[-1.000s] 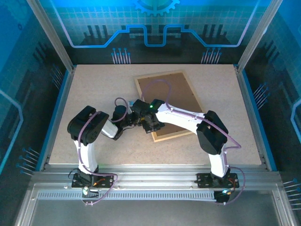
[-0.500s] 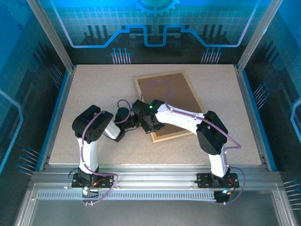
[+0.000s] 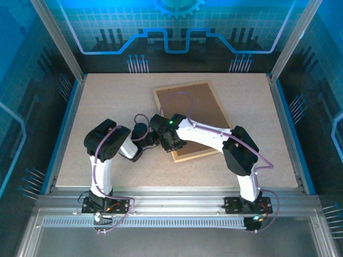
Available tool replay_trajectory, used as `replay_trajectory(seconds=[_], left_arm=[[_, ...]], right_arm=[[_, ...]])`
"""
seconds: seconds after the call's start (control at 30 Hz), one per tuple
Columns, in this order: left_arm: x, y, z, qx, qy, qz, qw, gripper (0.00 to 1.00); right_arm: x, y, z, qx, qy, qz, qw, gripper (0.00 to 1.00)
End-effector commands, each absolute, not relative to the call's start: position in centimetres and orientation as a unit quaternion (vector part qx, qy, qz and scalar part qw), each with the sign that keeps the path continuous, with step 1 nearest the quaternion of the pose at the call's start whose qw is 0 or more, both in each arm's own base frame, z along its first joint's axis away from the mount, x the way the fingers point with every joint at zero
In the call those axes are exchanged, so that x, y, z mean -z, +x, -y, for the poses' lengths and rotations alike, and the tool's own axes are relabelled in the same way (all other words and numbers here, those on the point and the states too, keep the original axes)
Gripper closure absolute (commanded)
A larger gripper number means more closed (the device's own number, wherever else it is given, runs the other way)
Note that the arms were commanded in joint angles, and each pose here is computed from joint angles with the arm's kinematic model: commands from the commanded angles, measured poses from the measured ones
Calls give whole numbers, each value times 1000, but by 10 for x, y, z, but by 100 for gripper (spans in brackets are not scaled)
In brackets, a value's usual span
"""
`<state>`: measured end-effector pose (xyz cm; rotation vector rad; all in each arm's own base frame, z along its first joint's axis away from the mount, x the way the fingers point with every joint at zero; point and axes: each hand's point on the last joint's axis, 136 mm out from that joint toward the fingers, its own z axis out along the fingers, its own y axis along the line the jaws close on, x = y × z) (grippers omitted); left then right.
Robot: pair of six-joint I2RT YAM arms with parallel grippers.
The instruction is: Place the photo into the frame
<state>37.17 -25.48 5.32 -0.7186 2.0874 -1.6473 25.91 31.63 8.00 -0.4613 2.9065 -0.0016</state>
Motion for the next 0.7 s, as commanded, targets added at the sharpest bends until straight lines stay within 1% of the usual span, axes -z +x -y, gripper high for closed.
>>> replay_trajectory(seconds=[0.0, 0.13, 0.23, 0.27, 0.37, 0.43, 0.57, 0.67], left_arm=[[-58, 368, 258, 600, -247, -737, 189, 61], [-58, 367, 258, 600, -247, -737, 189, 66], [-61, 367, 259, 602, -247, -736, 189, 69], [-62, 368, 258, 603, -247, -735, 189, 70], [-71, 369, 259, 607, -244, -731, 192, 71], [-78, 370, 260, 611, -241, -729, 196, 72], [-94, 371, 262, 614, -232, -727, 201, 73], [-103, 373, 263, 612, -227, -729, 206, 73]], right_arm=[[-100, 262, -332, -25, -165, -979, 120, 71], [-114, 265, -330, -29, -169, -975, 139, 61], [-126, 266, -326, -24, -188, -969, 158, 56], [-127, 265, -323, -16, -196, -967, 161, 51], [-127, 261, -312, 30, -230, -957, 176, 33], [-127, 256, -308, 67, -256, -946, 189, 25], [-130, 245, -312, 127, -318, -912, 225, 17], [-131, 240, -317, 167, -346, -891, 240, 14]])
